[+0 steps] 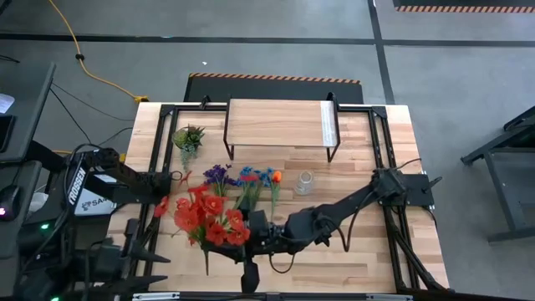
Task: Pick and place flowers into a vace then onto a shelf
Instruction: Put the orange flowers into the bottom transparent vase
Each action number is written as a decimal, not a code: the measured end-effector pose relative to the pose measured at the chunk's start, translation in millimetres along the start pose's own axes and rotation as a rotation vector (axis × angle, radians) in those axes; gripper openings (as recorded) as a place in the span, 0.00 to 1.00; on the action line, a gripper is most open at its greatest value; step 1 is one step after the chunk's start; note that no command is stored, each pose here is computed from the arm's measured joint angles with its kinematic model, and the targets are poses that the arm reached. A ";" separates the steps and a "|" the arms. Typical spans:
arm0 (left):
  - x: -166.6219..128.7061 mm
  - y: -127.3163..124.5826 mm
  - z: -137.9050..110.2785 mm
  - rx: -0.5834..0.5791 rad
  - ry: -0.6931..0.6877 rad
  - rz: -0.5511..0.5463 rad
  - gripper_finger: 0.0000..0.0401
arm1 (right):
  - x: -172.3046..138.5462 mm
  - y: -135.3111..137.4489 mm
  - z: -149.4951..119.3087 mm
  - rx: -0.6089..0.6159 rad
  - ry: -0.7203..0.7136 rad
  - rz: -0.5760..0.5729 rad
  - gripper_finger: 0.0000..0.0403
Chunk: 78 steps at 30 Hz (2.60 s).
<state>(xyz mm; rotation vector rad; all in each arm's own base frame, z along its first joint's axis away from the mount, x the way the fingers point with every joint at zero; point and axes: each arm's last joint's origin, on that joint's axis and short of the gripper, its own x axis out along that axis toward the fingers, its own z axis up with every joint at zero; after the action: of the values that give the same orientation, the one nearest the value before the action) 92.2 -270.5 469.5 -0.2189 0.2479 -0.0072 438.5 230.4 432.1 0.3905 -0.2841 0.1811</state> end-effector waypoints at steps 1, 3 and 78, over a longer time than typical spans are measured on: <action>3.2 1.0 0.7 -0.001 0.006 0.007 0.43 | 0.7 -0.5 -1.6 0.000 0.000 0.006 0.00; 11.2 3.2 2.3 -0.008 0.035 0.011 0.43 | 1.2 -0.6 -3.7 -0.005 0.005 0.007 0.00; 85.8 33.6 16.8 0.005 0.227 0.067 0.23 | 0.5 -7.8 -16.9 -0.135 0.138 -0.074 0.00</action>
<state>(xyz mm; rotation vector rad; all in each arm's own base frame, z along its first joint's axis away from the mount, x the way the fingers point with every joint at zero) 178.8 -237.1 457.3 -0.2050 0.4809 0.0338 444.8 230.1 414.6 0.2530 -0.1446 0.1145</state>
